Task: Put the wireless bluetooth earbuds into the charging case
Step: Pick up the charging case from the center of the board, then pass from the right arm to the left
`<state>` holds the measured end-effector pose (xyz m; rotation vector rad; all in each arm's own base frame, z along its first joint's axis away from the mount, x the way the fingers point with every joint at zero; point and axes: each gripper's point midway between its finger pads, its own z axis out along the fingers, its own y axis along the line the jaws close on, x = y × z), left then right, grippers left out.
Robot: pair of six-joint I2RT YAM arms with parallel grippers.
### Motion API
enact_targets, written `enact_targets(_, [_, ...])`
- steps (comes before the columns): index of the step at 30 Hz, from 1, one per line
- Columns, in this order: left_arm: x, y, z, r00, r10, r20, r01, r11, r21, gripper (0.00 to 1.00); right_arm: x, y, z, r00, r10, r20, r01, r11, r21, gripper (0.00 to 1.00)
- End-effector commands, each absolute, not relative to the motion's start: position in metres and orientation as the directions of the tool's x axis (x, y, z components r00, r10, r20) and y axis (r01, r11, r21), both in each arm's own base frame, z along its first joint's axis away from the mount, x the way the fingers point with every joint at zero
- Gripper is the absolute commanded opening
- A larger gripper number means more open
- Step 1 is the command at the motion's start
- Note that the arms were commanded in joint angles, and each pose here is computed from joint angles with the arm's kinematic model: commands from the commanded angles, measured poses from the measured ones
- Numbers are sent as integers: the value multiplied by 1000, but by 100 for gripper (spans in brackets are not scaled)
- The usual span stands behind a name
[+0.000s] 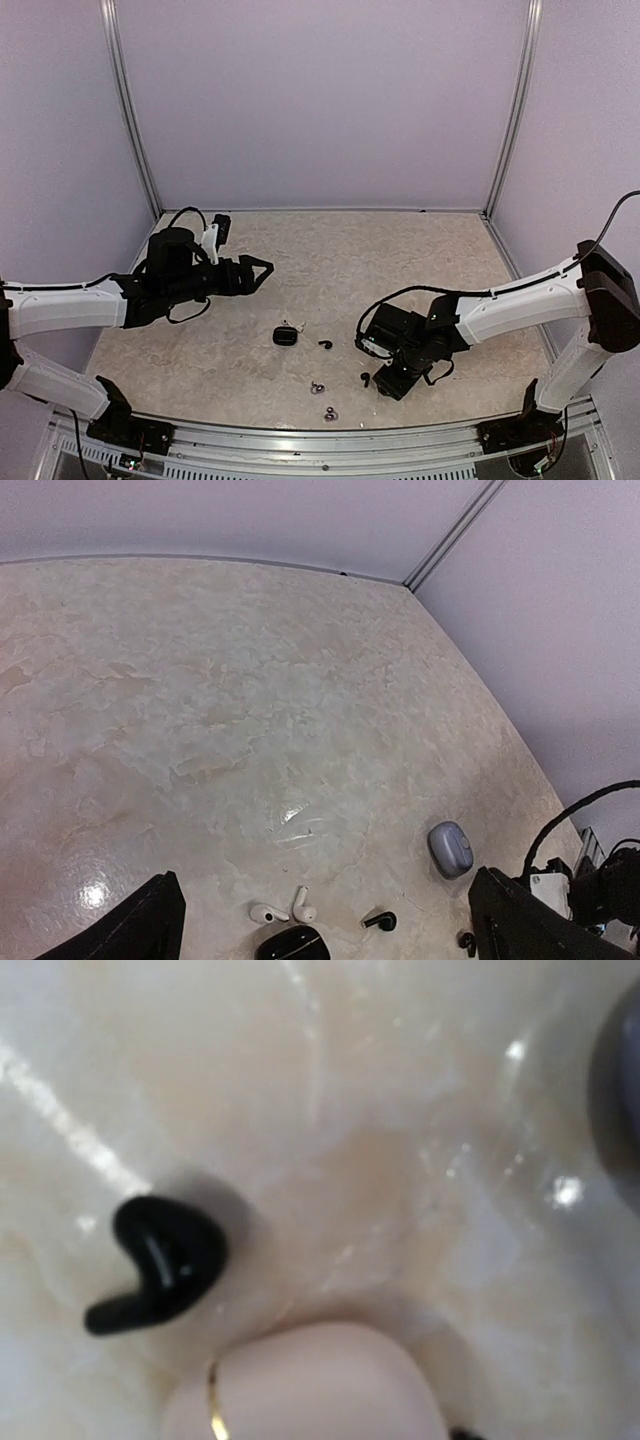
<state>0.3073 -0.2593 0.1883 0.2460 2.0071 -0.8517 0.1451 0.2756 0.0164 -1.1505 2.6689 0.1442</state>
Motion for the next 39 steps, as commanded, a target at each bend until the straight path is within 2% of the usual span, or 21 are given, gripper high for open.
enact_targets(1, [296,-266,205,-519,-124,-846,558,700,-445,99,142,282,22,-652,-712,-262,-746,664,51,50])
enact_targets(6, [287,-267,223,-432,-128,-893,614,684,-395,99,154,295,54,-666,-663,-342,-734,664,143,49])
enact_targets(11, [259,-287,244,-275,-57,-960,728,639,-247,99,167,309,102,-664,-606,-439,-735,638,230,46])
enact_targets(18, [189,-322,253,-2,84,-996,887,461,38,99,154,336,167,-610,-590,-529,-792,477,381,44])
enact_targets(27, [104,-357,241,282,277,-919,920,194,341,93,108,352,208,-580,-608,-542,-781,226,582,38])
enact_targets(39, [66,-394,241,492,378,-785,851,-16,525,76,83,359,210,-594,-646,-481,-704,127,698,35])
